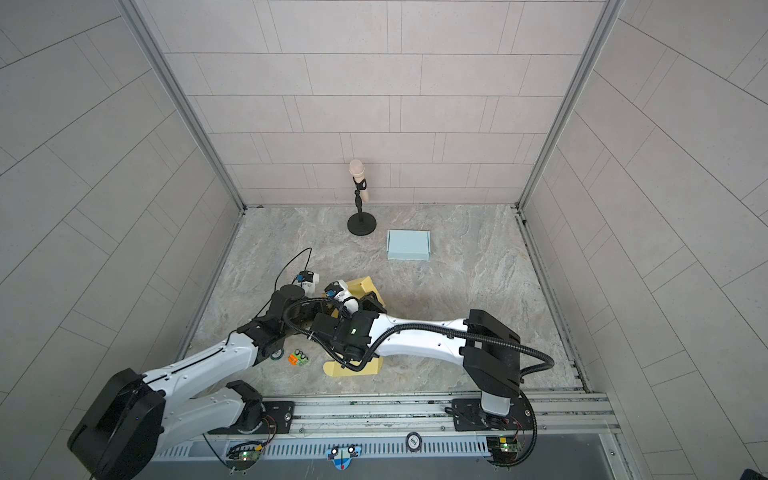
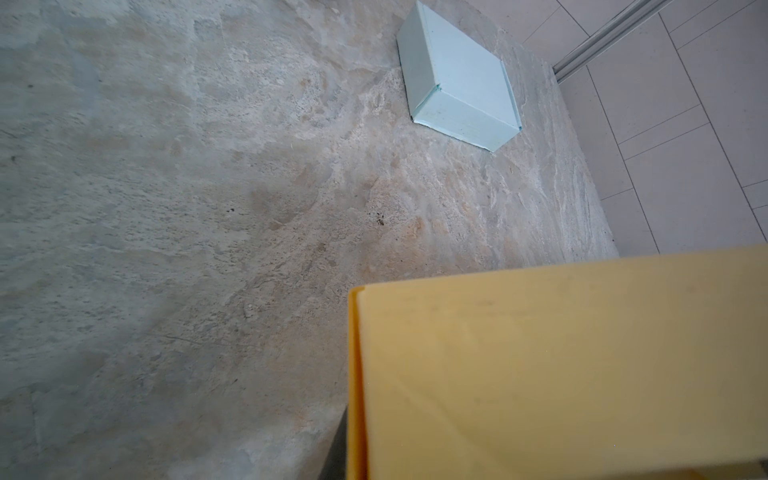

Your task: Fold the paper box

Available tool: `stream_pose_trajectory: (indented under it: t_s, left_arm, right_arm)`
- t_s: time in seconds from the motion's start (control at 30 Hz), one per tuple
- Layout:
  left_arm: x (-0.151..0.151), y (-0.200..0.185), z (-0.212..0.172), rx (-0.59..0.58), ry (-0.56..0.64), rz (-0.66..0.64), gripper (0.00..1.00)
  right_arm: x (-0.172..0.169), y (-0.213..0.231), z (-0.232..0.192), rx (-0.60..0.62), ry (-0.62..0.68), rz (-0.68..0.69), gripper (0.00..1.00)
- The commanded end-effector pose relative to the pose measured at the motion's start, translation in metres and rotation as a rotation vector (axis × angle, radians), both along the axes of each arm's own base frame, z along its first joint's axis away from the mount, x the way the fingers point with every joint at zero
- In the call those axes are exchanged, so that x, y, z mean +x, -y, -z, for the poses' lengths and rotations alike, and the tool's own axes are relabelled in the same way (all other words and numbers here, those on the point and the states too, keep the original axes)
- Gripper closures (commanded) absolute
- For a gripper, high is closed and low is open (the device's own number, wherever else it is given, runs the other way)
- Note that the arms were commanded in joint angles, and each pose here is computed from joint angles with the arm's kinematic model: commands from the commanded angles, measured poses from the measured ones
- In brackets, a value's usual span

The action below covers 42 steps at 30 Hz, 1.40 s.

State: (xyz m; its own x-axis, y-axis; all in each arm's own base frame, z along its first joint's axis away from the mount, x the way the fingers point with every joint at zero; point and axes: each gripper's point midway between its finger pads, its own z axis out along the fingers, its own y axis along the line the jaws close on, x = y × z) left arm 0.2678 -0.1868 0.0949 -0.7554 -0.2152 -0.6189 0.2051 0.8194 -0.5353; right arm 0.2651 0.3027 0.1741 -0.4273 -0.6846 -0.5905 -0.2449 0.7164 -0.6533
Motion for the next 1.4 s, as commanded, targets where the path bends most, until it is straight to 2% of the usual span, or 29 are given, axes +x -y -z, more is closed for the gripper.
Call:
stream_pose_trajectory:
  t_s: [0.0, 0.27, 0.47, 0.73, 0.83, 0.9, 1.1, 1.37]
  left_arm:
    - [-0.004, 0.028, -0.034, -0.102, 0.101, 0.121, 0.90]
    - [-0.002, 0.030, -0.036, -0.111, 0.107, 0.118, 0.90]
    - [-0.002, 0.030, -0.037, -0.111, 0.110, 0.118, 0.90]
    - [-0.002, 0.031, -0.038, -0.113, 0.114, 0.118, 0.90]
    - [-0.003, 0.031, -0.038, -0.112, 0.113, 0.118, 0.90]
    - [-0.003, 0.031, -0.037, -0.112, 0.113, 0.118, 0.90]
    - [-0.002, 0.031, -0.037, -0.111, 0.111, 0.118, 0.90]
    - [-0.003, 0.031, -0.039, -0.113, 0.116, 0.117, 0.90]
  right_arm:
    - [-0.002, -0.014, 0.008, 0.019, -0.022, -0.014, 0.79]
    - [0.003, -0.007, 0.013, -0.011, -0.020, 0.018, 0.72]
    - [0.007, -0.003, 0.017, -0.010, -0.024, 0.033, 0.71]
    - [0.012, -0.001, 0.028, -0.063, -0.022, 0.045, 0.88]
    - [0.013, 0.001, 0.029, -0.086, -0.013, 0.052, 0.89]
    - [0.013, 0.001, 0.029, -0.079, -0.013, 0.057, 0.86]
    - [0.014, 0.003, 0.029, -0.040, -0.018, 0.065, 0.66]
    - [0.020, 0.009, 0.043, -0.060, -0.040, 0.087, 0.67]
